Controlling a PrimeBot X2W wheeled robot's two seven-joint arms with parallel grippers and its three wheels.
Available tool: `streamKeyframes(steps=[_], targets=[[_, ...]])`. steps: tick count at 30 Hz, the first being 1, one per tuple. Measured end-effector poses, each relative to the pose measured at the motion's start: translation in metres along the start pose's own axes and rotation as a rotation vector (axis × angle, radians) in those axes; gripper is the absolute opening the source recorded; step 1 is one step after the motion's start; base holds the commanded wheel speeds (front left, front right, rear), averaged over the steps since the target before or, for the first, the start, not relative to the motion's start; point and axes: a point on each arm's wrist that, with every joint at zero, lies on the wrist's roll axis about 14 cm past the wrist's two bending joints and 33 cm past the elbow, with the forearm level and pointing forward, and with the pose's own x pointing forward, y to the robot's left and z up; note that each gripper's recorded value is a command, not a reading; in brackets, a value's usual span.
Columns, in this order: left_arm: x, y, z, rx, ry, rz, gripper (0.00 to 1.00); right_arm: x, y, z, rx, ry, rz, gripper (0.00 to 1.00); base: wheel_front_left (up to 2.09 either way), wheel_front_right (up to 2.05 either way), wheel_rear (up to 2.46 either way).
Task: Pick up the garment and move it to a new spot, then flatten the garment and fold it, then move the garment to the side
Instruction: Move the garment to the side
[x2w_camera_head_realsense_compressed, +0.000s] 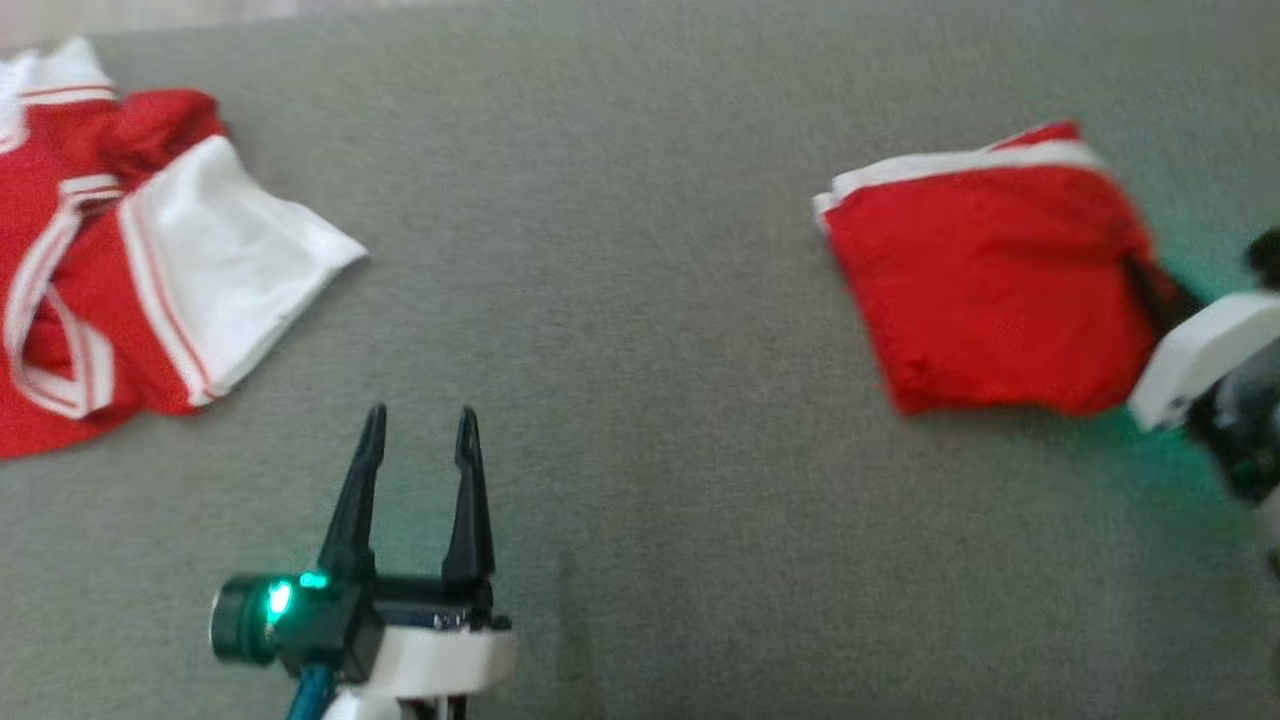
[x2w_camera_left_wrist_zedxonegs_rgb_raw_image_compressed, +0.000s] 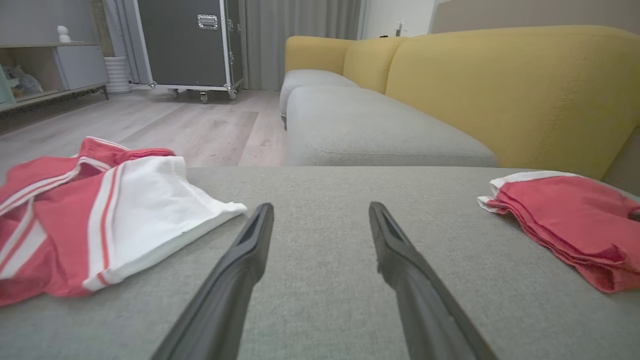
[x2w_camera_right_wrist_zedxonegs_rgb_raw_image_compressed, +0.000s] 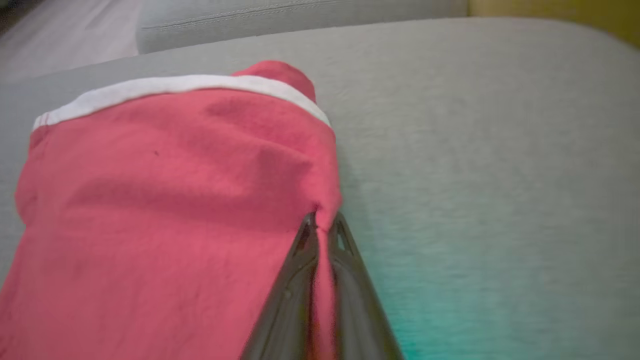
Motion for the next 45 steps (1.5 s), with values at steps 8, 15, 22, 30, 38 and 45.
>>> streamKeyframes(steps=[8,15,22,30,38,45], targets=[[0.054,-0.022,-0.009,0.012,-0.016,-0.098,1.0,-0.015,-0.122,0.028,-0.176,0.009,-0.249,0.0,0.0,0.0,0.0],[0.079,-0.028,-0.03,0.002,0.011,-0.135,1.0,-0.023,-0.18,0.034,-0.244,0.034,-0.389,0.0,0.0,0.0,0.0],[0.081,-0.024,-0.03,0.004,0.013,-0.128,1.0,-0.04,-0.22,0.058,-0.339,-0.004,-0.506,1.0,0.0,0.0,0.0],[0.068,-0.019,-0.012,0.004,-0.016,-0.097,1.0,-0.029,-0.183,0.075,-0.382,-0.146,-0.447,1.0,0.0,0.0,0.0],[0.009,-0.004,-0.002,0.018,0.005,-0.017,1.0,-0.015,-0.009,0.0,-0.217,-0.192,-0.081,1.0,0.0,0.0,0.0],[-0.047,0.015,0.003,0.007,-0.001,0.068,1.0,-0.069,0.114,-0.005,-0.083,-0.376,0.186,1.0,0.0,0.0,0.0]])
